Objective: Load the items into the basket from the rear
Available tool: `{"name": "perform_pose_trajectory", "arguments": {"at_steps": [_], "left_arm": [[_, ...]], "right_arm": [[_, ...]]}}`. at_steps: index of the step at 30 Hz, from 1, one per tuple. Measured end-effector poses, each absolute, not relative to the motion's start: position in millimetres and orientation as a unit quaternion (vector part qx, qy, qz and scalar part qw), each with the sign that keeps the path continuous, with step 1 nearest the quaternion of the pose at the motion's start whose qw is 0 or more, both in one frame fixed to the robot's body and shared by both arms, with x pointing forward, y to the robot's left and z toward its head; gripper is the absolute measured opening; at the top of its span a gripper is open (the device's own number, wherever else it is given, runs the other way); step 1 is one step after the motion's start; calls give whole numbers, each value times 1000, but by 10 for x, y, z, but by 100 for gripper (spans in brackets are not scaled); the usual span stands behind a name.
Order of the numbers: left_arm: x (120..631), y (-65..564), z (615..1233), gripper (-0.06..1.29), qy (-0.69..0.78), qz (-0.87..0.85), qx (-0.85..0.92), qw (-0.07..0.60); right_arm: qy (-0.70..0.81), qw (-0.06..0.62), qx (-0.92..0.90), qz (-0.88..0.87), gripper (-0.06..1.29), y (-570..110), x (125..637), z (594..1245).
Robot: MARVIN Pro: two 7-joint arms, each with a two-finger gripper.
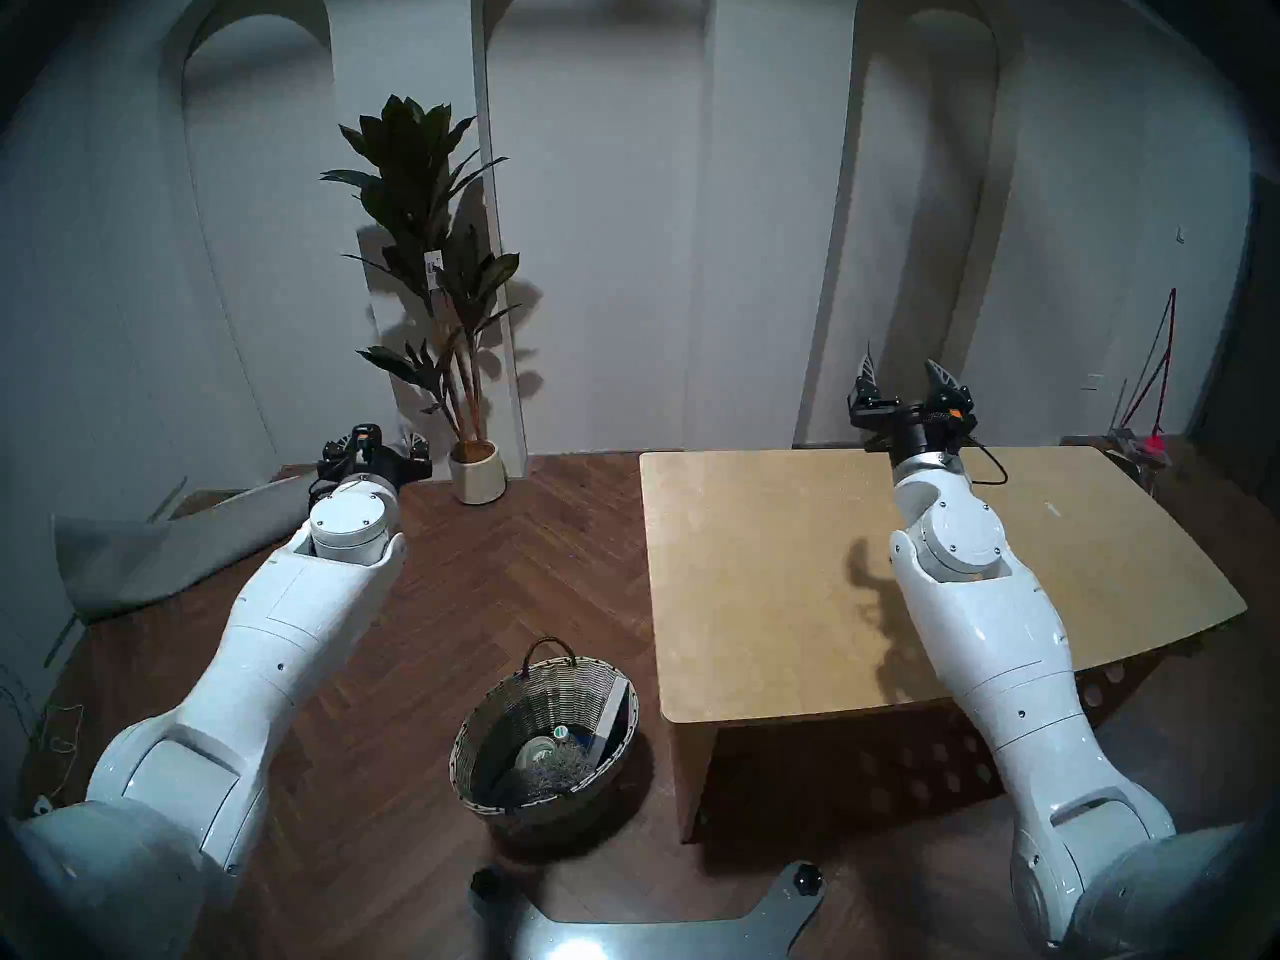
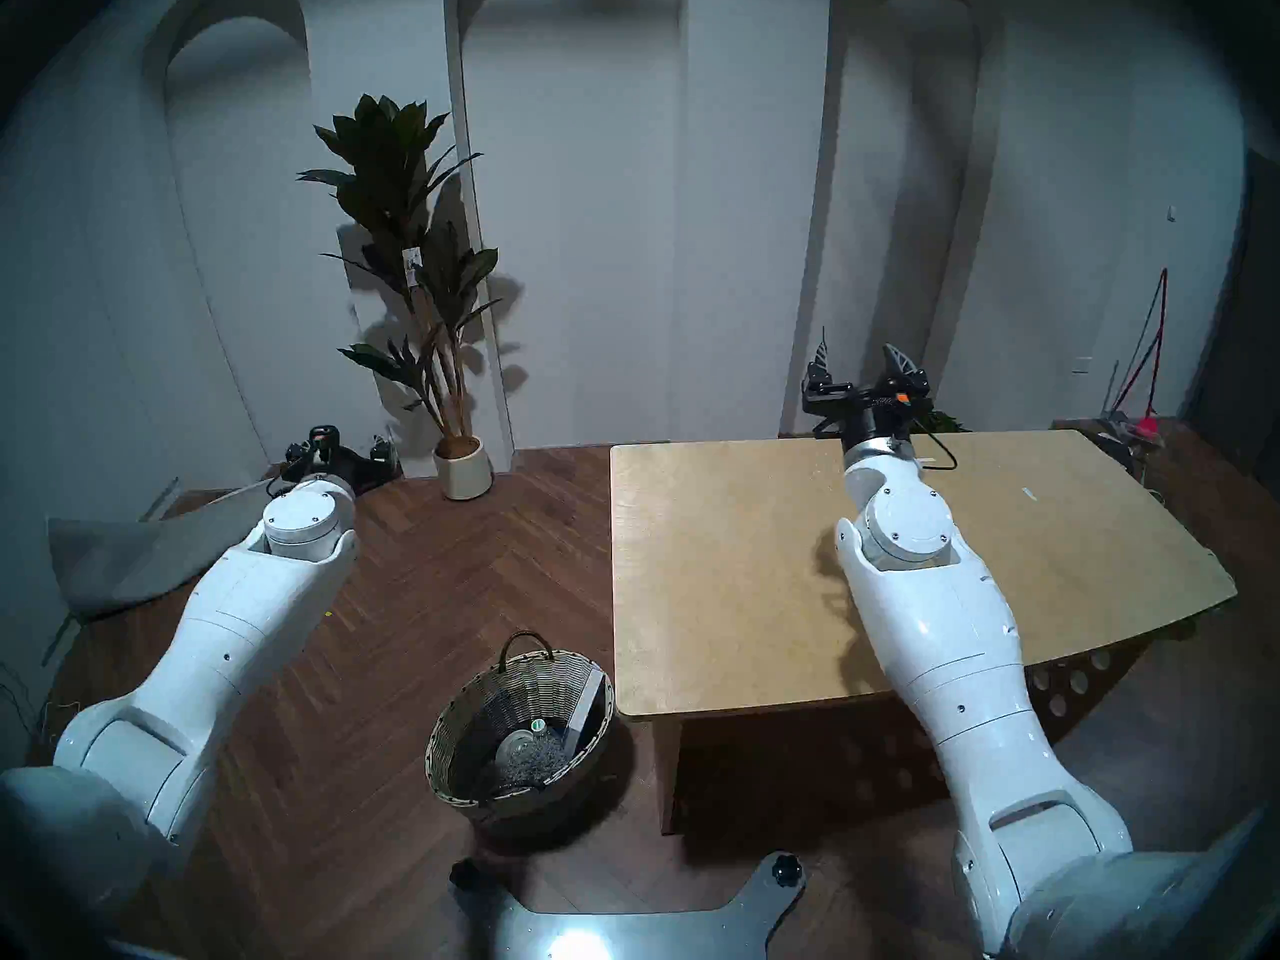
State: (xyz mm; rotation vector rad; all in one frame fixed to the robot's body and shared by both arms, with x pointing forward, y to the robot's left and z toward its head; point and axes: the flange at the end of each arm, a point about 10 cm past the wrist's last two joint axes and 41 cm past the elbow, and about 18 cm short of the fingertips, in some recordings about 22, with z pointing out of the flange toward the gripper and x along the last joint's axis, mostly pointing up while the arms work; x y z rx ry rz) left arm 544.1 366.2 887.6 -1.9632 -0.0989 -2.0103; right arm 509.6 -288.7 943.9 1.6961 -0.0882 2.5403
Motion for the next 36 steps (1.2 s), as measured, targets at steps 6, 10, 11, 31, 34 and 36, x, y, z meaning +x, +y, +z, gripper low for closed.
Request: {"name": "perform_pose_trajectory", "arguments": {"at_steps": [6,10,11,31,34,36], "left_arm": [[5298,3553,8928,124,-24,-743,-652,151],[5178,3462,8904,124,-15,-761,-633,140],[5137,3435,8890,124,-12,-766,-628,137],[4781,3346,8758,124,9,-760,-649,28],[4825,3401,8720,124,6,-748,-662,31],[4847,3418,8706,124,5,-745,-667,33]], "right_arm": [[-33,48,574,817,125,-2794,5115,9315],[-36,54,586,808,125,-2748,5127,9242],[-36,57,589,805,125,-2732,5130,9219],[-3,25,622,783,125,-2795,5081,8981],[-8,12,625,780,125,-2854,5068,8965],[-9,4,627,779,125,-2882,5058,8953]]}}
